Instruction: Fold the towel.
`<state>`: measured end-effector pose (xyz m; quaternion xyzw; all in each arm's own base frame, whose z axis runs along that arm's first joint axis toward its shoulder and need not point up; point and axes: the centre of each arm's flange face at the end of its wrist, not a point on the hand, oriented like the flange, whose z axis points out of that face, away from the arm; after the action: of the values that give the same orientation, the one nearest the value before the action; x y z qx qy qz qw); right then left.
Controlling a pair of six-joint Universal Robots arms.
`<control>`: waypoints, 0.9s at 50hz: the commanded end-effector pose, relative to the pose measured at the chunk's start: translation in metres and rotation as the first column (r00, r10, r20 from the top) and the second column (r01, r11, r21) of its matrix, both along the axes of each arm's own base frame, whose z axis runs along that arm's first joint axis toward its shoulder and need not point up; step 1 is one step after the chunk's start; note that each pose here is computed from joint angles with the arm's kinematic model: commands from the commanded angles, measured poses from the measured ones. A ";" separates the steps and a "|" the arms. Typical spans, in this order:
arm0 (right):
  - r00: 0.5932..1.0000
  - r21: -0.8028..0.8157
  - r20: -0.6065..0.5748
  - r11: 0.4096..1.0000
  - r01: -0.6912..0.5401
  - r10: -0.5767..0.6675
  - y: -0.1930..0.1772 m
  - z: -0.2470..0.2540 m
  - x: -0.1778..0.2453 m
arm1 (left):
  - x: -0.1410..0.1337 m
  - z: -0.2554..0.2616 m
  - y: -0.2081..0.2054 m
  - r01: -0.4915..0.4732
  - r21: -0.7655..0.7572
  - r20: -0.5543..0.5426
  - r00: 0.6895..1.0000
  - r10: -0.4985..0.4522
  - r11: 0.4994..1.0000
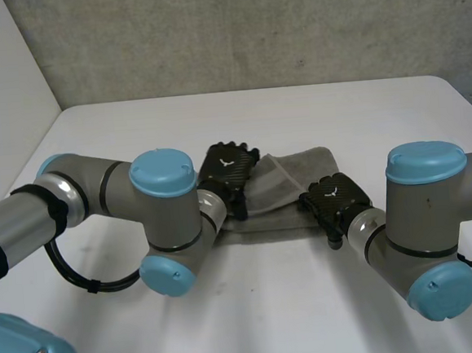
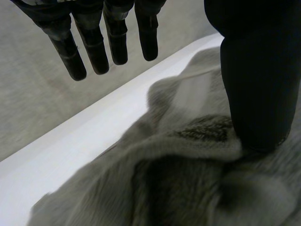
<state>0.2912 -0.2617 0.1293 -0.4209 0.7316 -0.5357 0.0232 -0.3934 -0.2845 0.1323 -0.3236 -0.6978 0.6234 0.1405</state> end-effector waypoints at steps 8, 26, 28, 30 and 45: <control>1.000 -0.006 0.005 1.000 0.003 -0.003 -0.003 -0.005 0.001 | 0.069 0.007 -0.058 -0.444 -0.113 0.099 0.885 0.454 0.889; 1.000 -0.027 -0.005 1.000 0.005 -0.005 -0.006 -0.001 0.000 | 0.063 0.043 -0.016 -0.351 -0.051 -0.008 0.936 0.351 0.935; 1.000 -0.026 -0.009 1.000 0.005 -0.006 -0.006 -0.002 -0.001 | 0.056 0.049 -0.012 -0.303 -0.044 -0.035 0.953 0.301 0.952; 1.000 -0.025 -0.015 1.000 0.005 -0.005 -0.006 -0.003 -0.001 | 0.048 0.061 -0.005 -0.211 -0.037 -0.082 0.975 0.207 0.977; 1.000 -0.024 -0.016 1.000 0.004 -0.005 -0.007 -0.004 -0.001 | 0.029 0.035 0.009 -0.017 0.091 -0.101 0.995 0.026 0.996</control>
<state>0.2903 -0.2679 0.1250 -0.4247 0.7262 -0.5405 0.0112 -0.3599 -0.2779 0.1916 -0.2622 -0.7012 0.6380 0.1802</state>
